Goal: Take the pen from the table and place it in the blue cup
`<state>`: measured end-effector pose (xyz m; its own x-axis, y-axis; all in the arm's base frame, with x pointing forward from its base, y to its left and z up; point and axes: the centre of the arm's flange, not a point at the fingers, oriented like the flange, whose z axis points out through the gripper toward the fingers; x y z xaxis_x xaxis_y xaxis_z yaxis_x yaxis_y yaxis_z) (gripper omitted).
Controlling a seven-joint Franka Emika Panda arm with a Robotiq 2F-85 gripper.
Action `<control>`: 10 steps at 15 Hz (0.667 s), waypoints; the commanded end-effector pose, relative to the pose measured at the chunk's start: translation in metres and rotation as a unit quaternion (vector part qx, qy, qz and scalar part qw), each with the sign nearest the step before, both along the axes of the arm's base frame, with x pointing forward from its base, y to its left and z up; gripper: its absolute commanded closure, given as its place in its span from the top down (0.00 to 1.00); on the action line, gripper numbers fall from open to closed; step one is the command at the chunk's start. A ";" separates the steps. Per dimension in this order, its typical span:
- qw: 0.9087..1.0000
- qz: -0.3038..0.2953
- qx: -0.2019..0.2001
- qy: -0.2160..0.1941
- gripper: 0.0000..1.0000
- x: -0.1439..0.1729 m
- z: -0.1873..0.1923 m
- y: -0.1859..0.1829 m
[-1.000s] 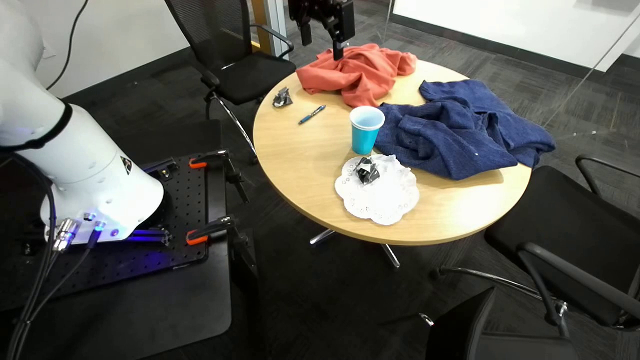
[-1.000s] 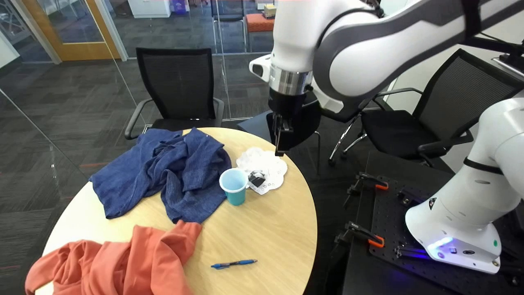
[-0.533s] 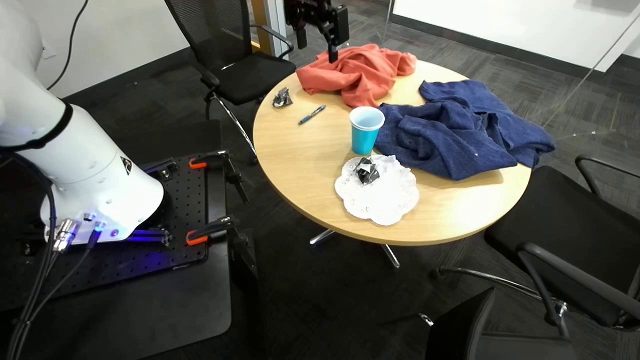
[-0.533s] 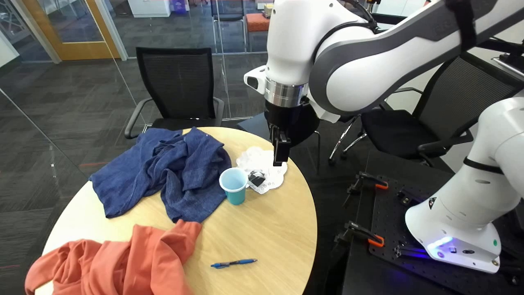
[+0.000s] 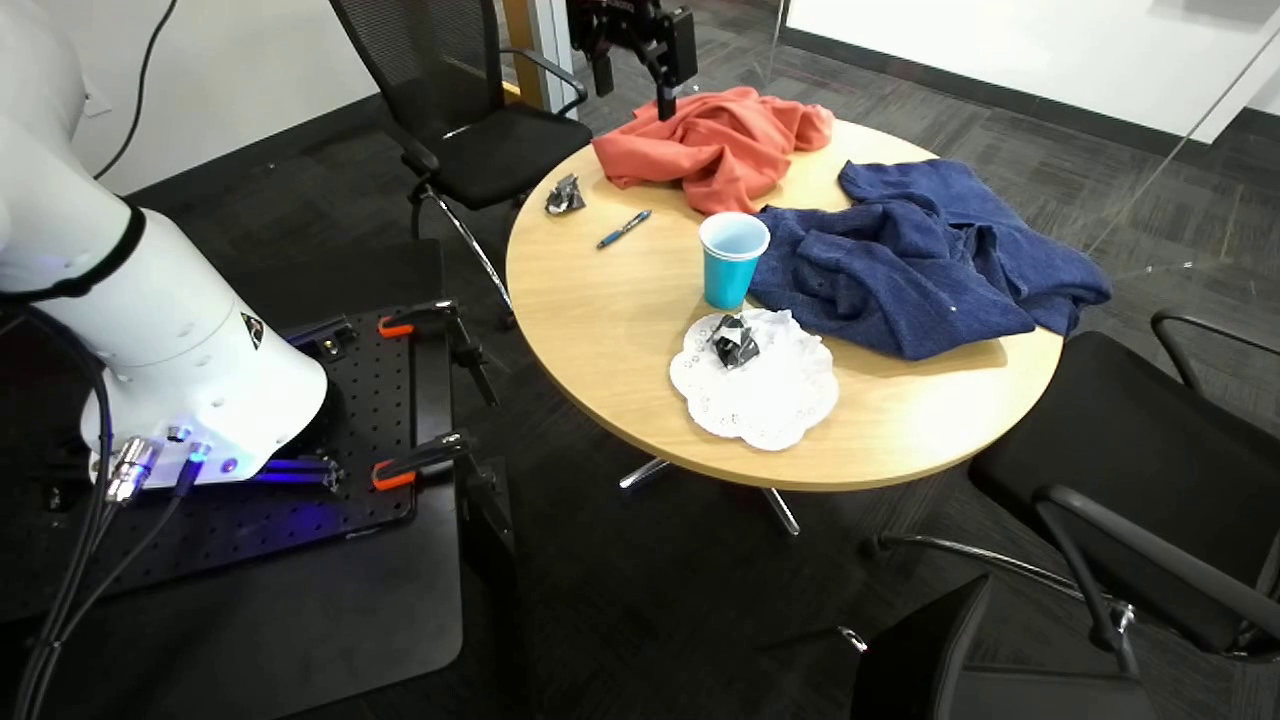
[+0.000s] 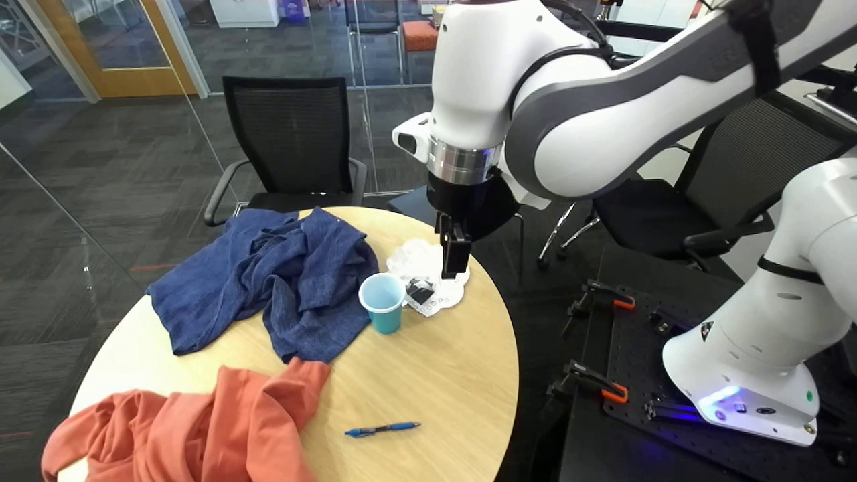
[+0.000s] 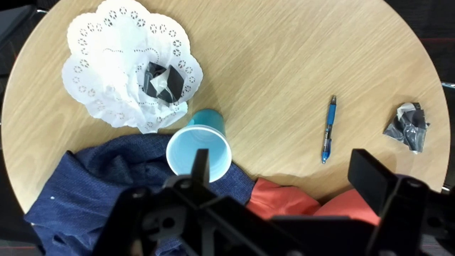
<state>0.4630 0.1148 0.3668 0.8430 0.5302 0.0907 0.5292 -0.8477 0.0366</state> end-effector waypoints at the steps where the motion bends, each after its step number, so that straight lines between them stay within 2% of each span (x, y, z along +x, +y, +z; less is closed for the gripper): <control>1: 0.999 0.023 -0.002 -0.029 1.00 0.010 -0.016 0.038; 4: 0.998 0.048 0.009 -0.041 1.00 0.011 -0.036 0.068; 10: 0.997 0.073 0.028 -0.027 1.00 0.021 -0.102 0.109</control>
